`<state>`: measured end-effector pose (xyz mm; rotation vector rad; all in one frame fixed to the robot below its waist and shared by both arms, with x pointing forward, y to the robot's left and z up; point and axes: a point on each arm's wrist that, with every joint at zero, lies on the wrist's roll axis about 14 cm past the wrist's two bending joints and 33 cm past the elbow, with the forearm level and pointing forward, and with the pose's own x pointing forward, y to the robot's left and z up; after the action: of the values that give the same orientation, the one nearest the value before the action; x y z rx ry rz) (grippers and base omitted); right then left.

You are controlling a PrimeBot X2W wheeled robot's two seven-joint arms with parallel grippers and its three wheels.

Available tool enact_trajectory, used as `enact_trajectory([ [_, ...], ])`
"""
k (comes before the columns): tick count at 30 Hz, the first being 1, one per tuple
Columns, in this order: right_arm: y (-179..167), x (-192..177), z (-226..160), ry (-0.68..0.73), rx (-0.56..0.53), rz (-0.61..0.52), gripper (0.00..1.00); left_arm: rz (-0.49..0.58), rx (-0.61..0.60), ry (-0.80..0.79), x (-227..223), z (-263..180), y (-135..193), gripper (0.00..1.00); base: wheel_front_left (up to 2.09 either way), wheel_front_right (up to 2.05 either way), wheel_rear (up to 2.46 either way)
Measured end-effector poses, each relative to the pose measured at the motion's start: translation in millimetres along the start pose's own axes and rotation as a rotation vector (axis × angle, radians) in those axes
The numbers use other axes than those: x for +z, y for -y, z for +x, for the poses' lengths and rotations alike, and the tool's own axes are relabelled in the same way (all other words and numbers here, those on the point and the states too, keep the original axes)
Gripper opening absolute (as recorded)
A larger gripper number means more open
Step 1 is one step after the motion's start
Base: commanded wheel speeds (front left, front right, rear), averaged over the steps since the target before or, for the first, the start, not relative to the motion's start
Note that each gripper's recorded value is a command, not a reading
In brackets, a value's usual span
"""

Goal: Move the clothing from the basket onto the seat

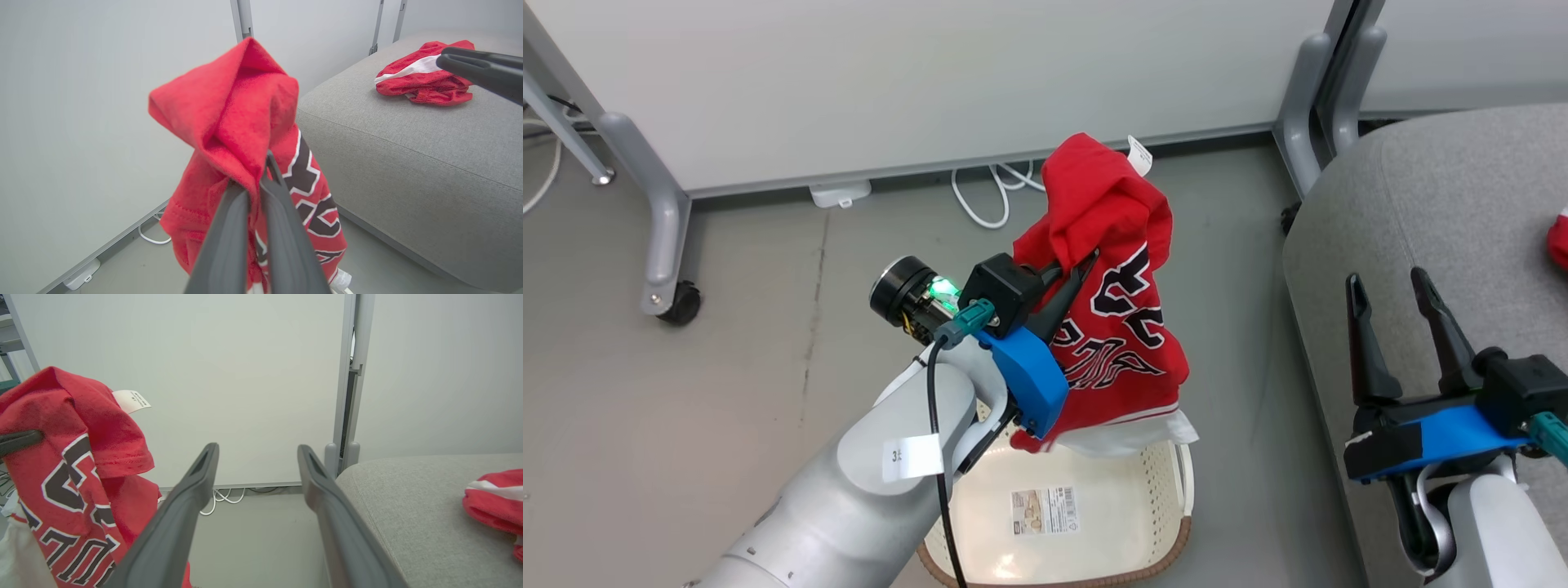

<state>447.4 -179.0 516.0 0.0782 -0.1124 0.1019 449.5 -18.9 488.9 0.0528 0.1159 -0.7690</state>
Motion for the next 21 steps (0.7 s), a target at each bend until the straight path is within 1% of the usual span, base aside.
enact_trajectory([
  [8, -8.3, 7.9, -15.7, 0.01, 0.01, 0.01, 1.0, 0.028, 0.036, 0.085, 33.6, -17.1, 0.7, 0.0, 0.0, 0.0, 0.0],
  [21, -10.9, 12.3, -27.7, 0.013, 0.017, 0.007, 1.0, 0.041, 0.049, 0.131, 49.4, -30.0, 7.7, 0.0, 0.0, 0.0, 0.0],
])
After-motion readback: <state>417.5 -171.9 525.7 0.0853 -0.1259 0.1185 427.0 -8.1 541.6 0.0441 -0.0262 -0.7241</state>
